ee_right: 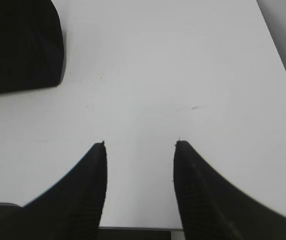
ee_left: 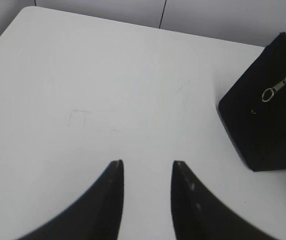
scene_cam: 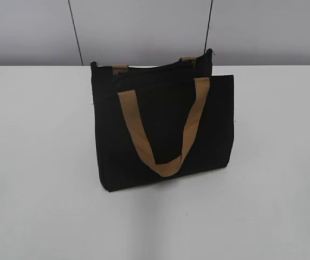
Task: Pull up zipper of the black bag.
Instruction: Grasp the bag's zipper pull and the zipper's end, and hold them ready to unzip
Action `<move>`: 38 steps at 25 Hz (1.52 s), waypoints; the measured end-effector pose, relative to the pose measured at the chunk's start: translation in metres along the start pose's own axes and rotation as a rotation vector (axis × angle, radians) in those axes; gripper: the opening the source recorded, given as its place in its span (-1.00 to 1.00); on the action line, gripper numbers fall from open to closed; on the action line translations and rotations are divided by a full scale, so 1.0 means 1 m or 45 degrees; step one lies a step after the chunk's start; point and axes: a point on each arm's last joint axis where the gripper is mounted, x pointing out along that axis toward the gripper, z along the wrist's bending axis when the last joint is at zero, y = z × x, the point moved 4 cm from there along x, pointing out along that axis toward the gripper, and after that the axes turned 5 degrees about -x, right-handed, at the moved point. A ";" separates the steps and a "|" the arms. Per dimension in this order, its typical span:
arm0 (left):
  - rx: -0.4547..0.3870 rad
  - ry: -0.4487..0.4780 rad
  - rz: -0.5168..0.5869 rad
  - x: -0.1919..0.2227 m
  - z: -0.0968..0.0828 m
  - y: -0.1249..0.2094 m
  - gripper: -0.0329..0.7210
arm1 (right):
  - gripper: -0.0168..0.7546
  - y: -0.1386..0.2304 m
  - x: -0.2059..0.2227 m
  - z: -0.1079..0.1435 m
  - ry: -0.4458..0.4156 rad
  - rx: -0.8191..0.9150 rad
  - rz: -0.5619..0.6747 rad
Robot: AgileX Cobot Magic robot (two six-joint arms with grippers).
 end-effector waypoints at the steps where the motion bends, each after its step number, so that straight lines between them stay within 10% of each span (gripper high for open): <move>1: 0.000 0.000 0.002 0.000 0.000 0.000 -0.26 | -0.06 0.000 0.000 0.000 0.000 0.000 0.000; 7: 0.000 -0.002 0.052 0.012 -0.003 -0.013 -0.26 | -0.06 0.000 0.000 0.000 0.000 0.000 0.000; 26: 0.055 0.191 -0.395 0.107 -0.039 -0.121 -0.26 | -0.06 0.000 0.000 0.000 0.000 0.000 0.000; 38: 0.060 0.307 -0.365 0.202 -0.060 -0.046 -0.26 | -0.06 0.000 0.000 0.000 0.000 0.000 0.000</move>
